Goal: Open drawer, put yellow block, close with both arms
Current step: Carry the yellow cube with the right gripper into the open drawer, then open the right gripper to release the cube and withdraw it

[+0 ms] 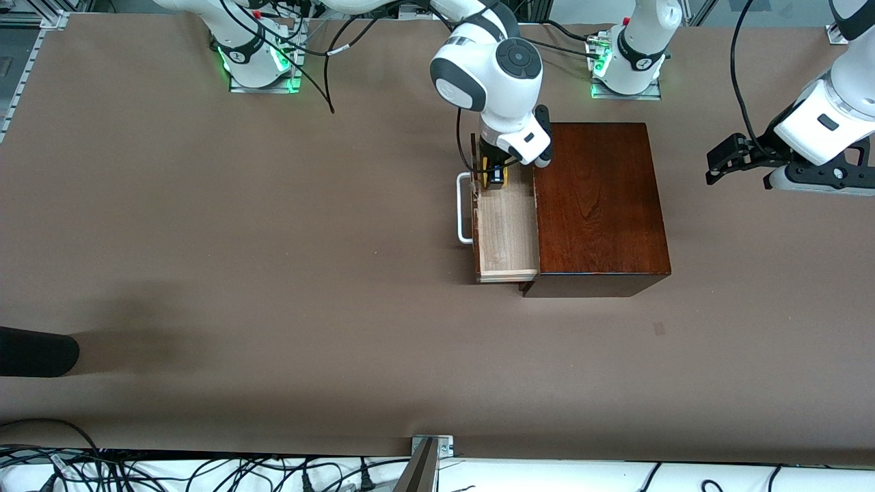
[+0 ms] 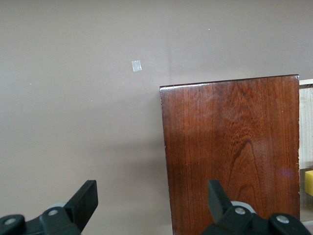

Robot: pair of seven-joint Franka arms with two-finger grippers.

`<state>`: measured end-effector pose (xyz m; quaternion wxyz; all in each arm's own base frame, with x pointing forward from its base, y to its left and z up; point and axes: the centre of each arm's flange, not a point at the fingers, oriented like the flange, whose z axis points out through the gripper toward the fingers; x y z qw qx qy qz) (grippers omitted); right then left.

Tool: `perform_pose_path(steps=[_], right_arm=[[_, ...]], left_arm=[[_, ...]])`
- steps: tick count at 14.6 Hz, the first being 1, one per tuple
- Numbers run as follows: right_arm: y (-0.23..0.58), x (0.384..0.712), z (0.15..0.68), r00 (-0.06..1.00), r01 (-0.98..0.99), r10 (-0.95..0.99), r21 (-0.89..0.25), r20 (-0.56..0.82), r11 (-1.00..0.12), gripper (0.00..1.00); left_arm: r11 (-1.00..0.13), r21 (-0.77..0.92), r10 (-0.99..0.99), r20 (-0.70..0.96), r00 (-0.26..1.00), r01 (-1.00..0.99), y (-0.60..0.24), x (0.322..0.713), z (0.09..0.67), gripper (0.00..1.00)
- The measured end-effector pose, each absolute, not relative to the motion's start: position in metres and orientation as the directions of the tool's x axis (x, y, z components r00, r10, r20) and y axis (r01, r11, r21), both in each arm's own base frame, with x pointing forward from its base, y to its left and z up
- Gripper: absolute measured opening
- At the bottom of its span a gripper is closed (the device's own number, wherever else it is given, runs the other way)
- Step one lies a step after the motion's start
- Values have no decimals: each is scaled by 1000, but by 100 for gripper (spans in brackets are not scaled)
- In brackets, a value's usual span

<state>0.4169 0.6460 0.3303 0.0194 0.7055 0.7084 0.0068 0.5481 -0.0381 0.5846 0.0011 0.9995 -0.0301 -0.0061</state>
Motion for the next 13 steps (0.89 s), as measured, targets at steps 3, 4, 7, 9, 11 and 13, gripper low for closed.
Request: perform_pose_path(steps=[3,4,7,9,11,13], right_arm=[[646,420,312,-5,999,1000,40,-27,6,56],[646,421,309,-9,999,999,46,-32,11,56],[646,422,308,-21,998,999,64,-43,24,56],[646,421,308,-24,997,999,68,-46,27,56],[646,423,309,-22,997,999,71,-46,26,59],[644,427,312,-17,997,999,79,-43,20,78]], left_arm=[[-998,3,-60,-14,998,-60,-38,548,584,100],[-998,3,-60,-14,998,-60,-38,548,584,100],[-998,3,-60,-15,998,-60,-38,548,584,100],[-998,3,-60,-16,998,-60,-38,548,584,100],[-998,3,-60,-16,998,-60,-38,548,584,100],[-998,3,-60,-18,998,-60,-38,547,584,100]])
